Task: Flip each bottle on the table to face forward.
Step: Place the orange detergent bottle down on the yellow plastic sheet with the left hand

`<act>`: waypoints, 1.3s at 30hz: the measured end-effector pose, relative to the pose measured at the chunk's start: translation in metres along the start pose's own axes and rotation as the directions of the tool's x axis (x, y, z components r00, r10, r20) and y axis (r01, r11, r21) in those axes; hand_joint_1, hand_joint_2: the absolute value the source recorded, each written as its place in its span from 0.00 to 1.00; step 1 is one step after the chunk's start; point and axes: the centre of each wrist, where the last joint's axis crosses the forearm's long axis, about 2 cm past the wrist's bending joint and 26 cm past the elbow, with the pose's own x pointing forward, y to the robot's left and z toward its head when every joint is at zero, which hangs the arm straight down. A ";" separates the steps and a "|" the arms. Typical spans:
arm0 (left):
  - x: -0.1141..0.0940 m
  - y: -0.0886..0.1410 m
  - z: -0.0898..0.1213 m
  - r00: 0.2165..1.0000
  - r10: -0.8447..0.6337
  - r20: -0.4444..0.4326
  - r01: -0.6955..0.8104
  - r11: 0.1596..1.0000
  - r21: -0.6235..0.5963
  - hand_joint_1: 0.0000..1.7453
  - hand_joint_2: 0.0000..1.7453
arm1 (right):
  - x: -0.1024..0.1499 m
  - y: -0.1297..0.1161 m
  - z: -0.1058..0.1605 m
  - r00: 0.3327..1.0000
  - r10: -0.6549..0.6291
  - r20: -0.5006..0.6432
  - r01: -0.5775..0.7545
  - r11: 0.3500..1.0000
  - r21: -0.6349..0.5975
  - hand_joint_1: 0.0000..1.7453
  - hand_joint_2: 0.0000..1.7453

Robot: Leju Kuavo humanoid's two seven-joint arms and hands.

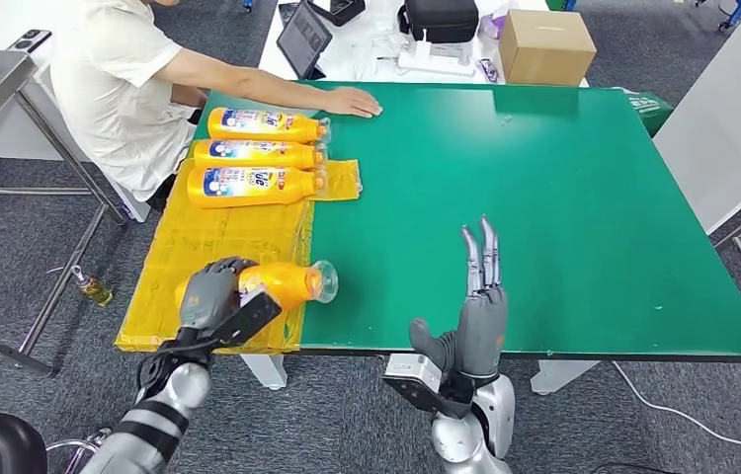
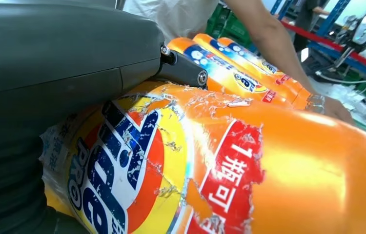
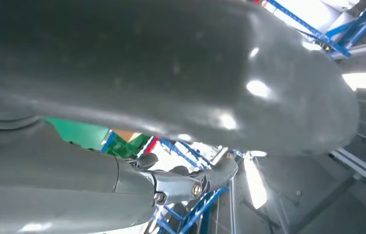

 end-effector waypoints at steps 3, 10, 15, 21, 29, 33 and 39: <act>0.001 -0.003 -0.015 1.000 -0.001 -0.017 0.001 1.000 -0.020 0.99 1.00 | 0.000 0.005 0.003 1.000 -0.016 -0.008 0.016 1.000 0.018 0.00 0.00; 0.000 -0.008 -0.033 0.999 -0.016 -0.038 0.015 0.999 -0.040 0.19 1.00 | -0.001 0.015 0.006 0.999 -0.036 -0.018 0.037 0.998 0.053 0.00 0.00; -0.002 -0.009 -0.038 0.999 -0.032 -0.030 0.028 0.994 -0.104 0.00 1.00 | -0.003 0.019 0.009 0.998 -0.045 -0.036 0.047 0.997 0.067 0.00 0.00; -0.002 -0.012 -0.040 0.995 -0.103 0.000 0.101 0.981 -0.167 0.00 1.00 | -0.006 0.022 0.013 0.997 -0.055 -0.058 0.059 0.995 0.080 0.00 0.00; -0.001 -0.016 -0.040 0.983 -0.178 0.046 0.184 0.960 -0.210 0.00 1.00 | -0.008 0.027 0.017 0.995 -0.066 -0.072 0.073 0.992 0.100 0.00 0.00; -0.001 -0.018 -0.039 0.981 -0.187 0.055 0.195 0.956 -0.220 0.00 1.00 | -0.008 0.028 0.019 0.995 -0.066 -0.077 0.074 0.991 0.110 0.00 0.00; -0.001 -0.020 -0.037 0.971 -0.225 0.079 0.237 0.951 -0.198 0.00 1.00 | -0.010 0.030 0.021 0.995 -0.064 -0.081 0.074 0.990 0.123 0.00 0.00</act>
